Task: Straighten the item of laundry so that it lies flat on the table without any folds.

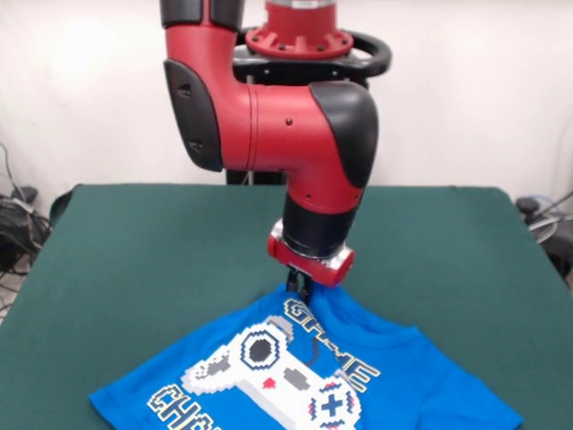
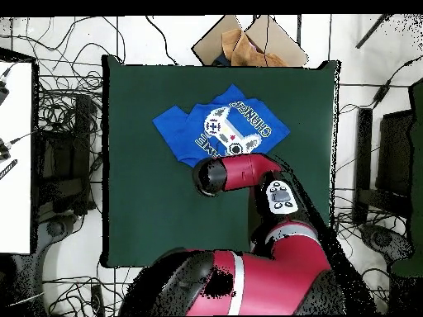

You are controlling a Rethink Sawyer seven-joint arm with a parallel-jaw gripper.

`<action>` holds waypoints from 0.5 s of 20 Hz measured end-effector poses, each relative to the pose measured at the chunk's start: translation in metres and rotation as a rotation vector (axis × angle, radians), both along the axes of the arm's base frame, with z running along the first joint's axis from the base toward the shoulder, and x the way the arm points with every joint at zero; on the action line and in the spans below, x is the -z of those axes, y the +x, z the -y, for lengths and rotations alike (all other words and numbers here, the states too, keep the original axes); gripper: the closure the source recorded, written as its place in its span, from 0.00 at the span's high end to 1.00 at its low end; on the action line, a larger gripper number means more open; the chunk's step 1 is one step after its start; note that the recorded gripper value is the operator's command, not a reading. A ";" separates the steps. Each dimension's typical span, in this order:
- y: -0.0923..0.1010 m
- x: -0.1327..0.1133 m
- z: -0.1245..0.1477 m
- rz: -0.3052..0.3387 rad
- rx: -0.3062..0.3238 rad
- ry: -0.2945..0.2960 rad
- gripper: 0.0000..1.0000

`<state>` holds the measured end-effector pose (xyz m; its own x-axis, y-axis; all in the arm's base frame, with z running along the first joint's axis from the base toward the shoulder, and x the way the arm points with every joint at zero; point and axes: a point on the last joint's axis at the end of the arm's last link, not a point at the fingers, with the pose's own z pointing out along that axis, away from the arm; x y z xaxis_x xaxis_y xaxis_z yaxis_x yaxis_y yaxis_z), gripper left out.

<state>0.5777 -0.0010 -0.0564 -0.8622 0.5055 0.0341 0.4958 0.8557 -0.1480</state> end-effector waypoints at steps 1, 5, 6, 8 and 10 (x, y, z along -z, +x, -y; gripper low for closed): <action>0.000 0.000 0.000 0.000 0.002 0.001 0.00; 0.002 -0.001 0.003 -0.021 0.040 0.020 0.00; 0.003 -0.001 0.005 -0.029 0.056 0.026 0.00; 0.005 -0.001 0.007 -0.051 0.089 0.039 0.00; 0.006 -0.001 0.008 -0.067 0.107 0.043 0.00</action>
